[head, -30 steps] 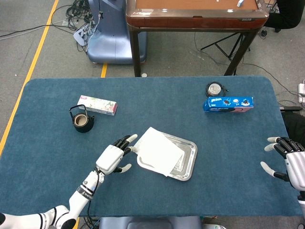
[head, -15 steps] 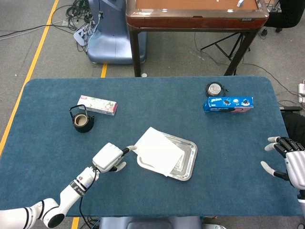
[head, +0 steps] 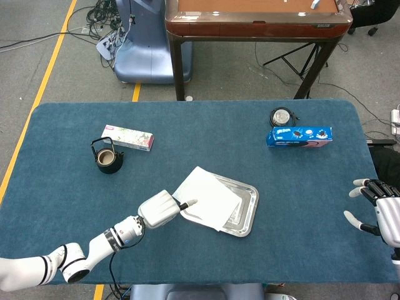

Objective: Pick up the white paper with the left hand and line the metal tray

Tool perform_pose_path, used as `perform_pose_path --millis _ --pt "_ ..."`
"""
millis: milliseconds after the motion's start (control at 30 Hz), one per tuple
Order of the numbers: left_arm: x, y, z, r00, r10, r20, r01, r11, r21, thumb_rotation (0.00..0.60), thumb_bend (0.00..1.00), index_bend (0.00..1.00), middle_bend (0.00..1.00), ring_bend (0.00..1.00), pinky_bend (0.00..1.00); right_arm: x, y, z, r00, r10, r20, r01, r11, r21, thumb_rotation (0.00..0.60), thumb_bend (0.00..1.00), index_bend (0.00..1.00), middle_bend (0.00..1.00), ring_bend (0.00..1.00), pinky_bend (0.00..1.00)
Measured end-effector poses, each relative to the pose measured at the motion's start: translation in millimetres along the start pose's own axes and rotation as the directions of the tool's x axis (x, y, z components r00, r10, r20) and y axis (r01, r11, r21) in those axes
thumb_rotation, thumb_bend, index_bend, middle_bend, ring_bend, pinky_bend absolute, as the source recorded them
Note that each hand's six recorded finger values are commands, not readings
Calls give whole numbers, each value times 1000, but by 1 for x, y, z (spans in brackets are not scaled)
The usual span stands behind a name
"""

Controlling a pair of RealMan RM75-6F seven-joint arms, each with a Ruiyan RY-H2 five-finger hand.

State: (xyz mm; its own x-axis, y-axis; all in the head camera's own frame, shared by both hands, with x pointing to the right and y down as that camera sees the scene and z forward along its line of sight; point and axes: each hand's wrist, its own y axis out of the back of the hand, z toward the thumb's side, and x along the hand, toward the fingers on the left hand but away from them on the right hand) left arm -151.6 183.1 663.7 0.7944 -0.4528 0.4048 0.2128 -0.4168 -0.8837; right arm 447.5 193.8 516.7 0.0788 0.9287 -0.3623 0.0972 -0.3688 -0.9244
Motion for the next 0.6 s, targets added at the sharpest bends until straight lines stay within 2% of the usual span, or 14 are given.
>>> perform_pose_path --millis 233,600 --pt "15 -5 9 999 -34 20 33 998 45 600 527 204 1000 999 1000 0 3 -3 1000 -2 9 2 1000 -2 600 204 447 321 240 305" --pt "33 -19 15 993 -121 10 119 988 99 600 531 230 1000 1000 1000 2 7 -6 1000 -15 20 15 1000 -8 600 205 447 321 240 305"
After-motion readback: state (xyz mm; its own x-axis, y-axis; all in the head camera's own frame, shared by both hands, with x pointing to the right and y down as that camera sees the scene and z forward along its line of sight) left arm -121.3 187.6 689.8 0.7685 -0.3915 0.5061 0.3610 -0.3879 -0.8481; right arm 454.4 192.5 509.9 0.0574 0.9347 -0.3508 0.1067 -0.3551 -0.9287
